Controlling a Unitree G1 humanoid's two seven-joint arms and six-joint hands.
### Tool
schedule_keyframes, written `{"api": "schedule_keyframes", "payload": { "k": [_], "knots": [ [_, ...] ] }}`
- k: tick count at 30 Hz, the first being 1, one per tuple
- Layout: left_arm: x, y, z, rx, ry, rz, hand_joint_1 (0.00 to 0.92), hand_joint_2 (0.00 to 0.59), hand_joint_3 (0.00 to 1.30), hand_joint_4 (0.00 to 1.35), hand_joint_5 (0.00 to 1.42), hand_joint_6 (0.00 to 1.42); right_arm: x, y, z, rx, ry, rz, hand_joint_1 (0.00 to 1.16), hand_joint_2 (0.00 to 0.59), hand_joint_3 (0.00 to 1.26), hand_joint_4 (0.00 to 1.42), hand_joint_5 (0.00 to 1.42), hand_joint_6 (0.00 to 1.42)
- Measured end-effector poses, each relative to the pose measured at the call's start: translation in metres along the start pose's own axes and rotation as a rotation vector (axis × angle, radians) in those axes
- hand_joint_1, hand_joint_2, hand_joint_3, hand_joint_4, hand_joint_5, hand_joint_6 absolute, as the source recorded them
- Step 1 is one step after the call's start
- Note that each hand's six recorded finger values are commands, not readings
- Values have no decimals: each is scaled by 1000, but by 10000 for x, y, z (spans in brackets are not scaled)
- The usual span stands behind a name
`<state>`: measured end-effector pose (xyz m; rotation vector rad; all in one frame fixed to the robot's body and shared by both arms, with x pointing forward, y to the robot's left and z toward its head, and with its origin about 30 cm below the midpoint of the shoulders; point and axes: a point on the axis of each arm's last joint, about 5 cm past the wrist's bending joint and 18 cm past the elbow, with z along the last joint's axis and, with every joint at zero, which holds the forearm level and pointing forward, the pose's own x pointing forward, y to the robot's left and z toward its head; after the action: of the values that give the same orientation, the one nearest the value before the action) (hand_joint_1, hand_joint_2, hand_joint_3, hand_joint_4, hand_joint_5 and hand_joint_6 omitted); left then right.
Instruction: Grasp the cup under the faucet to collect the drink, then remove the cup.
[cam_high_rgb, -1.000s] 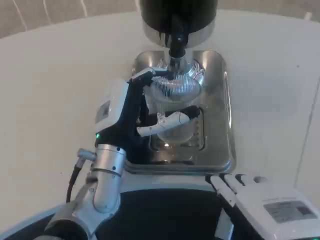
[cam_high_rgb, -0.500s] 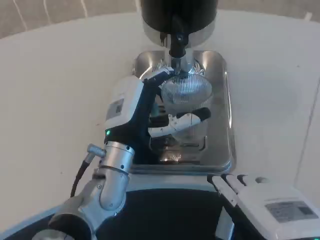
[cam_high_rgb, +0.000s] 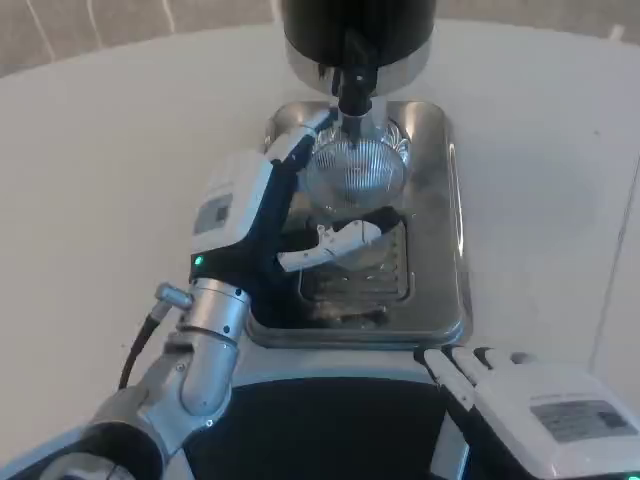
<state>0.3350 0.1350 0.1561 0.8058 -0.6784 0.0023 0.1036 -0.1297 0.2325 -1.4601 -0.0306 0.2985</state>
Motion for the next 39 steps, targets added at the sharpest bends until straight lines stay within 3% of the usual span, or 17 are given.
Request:
{"api": "schedule_keyframes", "payload": {
  "k": [5,14,19,25,29,33,36,39],
  "knots": [
    [-2,47,-28,6,-8,-11,176,25,99,69,332,424,2,-3,0,0,0,-2,429,471,14,0,0,0],
    [20,192,-73,16,-51,-3,145,24,96,65,327,408,14,-11,0,10,-17,-13,432,470,15,0,0,0],
    [10,288,-118,22,-60,12,140,26,105,75,335,414,31,-31,1,17,-27,-46,433,470,15,0,0,0],
    [-64,463,-224,31,-59,22,114,30,123,123,337,433,82,-58,-3,37,-47,-93,433,470,15,0,0,0],
    [-168,579,-318,53,-48,-9,92,49,153,193,337,385,109,-57,-17,65,-52,-111,433,470,15,0,0,0],
    [-346,757,-426,83,-62,-61,93,62,177,215,336,350,133,-120,-79,156,-56,-184,428,470,12,0,0,0],
    [-486,852,-453,97,-107,-111,96,67,178,230,327,333,163,-206,-139,232,-56,-257,372,456,0,0,0,0],
    [-611,906,-470,113,-120,-157,97,69,178,226,312,329,213,-296,-190,312,-78,-316,332,455,0,0,0,0]
  ]
}}
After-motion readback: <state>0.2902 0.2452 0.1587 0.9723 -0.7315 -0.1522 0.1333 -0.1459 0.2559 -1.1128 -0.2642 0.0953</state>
